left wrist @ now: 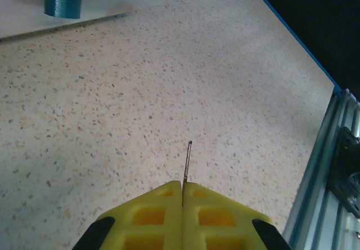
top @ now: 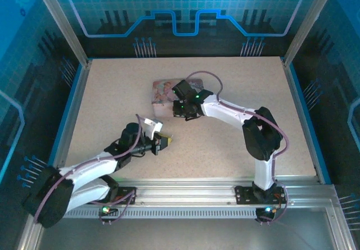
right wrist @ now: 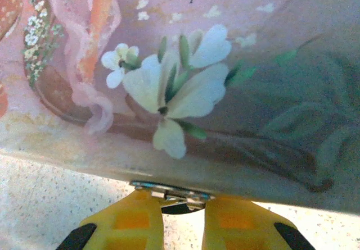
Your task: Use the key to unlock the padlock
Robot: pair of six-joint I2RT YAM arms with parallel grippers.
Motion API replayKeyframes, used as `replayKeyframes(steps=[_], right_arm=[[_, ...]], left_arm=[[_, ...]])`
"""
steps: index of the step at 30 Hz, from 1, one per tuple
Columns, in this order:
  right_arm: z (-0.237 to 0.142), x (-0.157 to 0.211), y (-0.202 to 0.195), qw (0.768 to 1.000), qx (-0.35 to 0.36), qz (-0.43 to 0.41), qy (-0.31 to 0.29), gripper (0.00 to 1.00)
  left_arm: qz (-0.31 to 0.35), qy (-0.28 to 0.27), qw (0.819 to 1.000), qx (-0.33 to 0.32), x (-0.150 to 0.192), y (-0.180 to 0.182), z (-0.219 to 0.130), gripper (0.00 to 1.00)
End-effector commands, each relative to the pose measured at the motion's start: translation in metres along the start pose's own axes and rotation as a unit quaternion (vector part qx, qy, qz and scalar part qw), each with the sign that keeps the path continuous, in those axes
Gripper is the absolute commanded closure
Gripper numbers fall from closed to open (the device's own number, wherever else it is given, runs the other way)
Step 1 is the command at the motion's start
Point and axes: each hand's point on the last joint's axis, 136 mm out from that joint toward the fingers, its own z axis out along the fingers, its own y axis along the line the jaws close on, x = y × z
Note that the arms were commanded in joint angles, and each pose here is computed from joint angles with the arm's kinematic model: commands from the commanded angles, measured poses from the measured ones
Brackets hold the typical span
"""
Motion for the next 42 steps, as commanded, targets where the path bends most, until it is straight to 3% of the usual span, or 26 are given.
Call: replayKeyframes(steps=[1, 11, 24, 42], right_arm=[[-0.021, -0.007, 0.013, 0.998, -0.061, 0.005, 0.006, 1.00], [-0.034, -0.013, 0.010, 0.996, -0.087, 0.012, 0.012, 1.00], [-0.042, -0.009, 0.014, 0.994, -0.104, 0.014, 0.025, 1.00], [-0.048, -0.006, 0.015, 0.993, -0.114, 0.013, 0.025, 1.00]], left_arm=[[0.012, -0.057, 0.998, 0.028, -0.030, -0.001, 0.007, 1.00], [-0.015, -0.105, 0.993, 0.042, -0.040, 0.026, 0.040, 1.00], [-0.016, -0.150, 0.987, 0.062, -0.055, 0.042, 0.048, 1.00], [-0.017, -0.129, 0.986, 0.103, -0.058, 0.041, 0.059, 1.00]])
